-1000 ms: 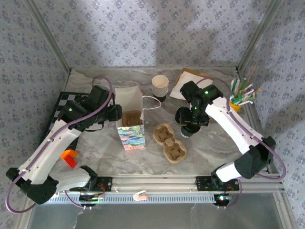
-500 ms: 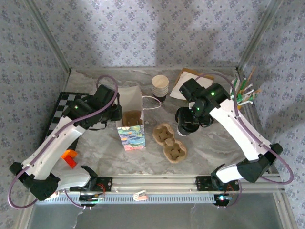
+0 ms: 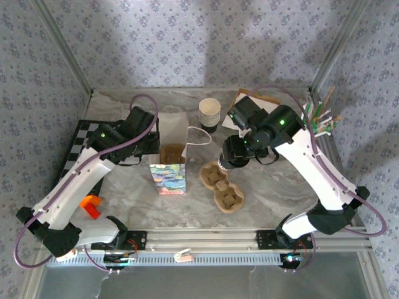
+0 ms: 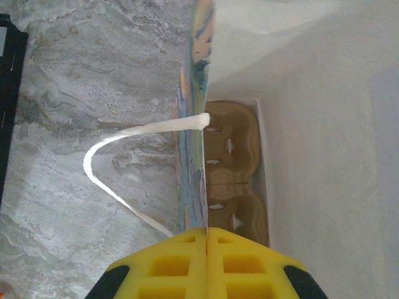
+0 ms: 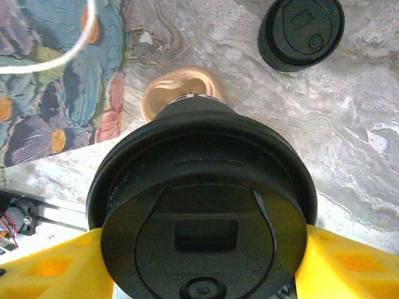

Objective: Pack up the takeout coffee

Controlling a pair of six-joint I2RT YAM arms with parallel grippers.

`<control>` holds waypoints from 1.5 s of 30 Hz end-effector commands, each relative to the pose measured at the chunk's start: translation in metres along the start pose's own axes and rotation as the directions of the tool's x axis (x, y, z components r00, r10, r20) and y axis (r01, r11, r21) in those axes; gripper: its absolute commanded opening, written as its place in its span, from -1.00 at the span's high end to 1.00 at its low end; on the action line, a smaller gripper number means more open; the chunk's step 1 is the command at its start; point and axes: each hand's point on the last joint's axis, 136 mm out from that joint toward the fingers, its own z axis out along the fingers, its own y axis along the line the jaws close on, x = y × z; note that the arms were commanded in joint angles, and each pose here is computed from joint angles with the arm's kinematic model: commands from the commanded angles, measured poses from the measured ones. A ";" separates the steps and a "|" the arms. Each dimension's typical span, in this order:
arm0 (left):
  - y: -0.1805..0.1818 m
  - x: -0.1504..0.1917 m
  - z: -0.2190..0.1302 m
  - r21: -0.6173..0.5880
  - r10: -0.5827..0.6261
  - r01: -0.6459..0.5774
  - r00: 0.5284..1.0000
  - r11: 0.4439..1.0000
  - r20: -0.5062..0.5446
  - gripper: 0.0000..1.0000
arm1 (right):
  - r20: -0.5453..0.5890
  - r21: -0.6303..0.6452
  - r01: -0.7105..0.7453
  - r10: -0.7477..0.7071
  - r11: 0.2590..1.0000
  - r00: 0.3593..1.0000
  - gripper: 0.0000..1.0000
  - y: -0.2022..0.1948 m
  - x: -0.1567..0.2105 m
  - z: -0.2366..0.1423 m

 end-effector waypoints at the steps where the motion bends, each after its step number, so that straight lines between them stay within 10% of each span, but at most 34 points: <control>1: 0.000 -0.017 -0.013 0.007 0.021 -0.022 0.998 1.000 0.056 1.00 | 0.011 -0.023 0.009 -0.009 1.000 1.000 -0.33 0.008 0.000 -0.012; 27: -0.017 -0.026 -0.017 0.076 -0.032 0.028 0.998 0.997 0.051 1.00 | 0.171 -0.276 0.088 -0.041 0.957 0.984 -0.32 0.089 -0.040 -0.068; 45: -0.041 -0.029 -0.032 0.225 -0.205 0.184 0.976 0.957 0.073 1.00 | 0.071 -0.265 0.023 -0.004 0.964 0.997 -0.29 0.119 -0.056 -0.028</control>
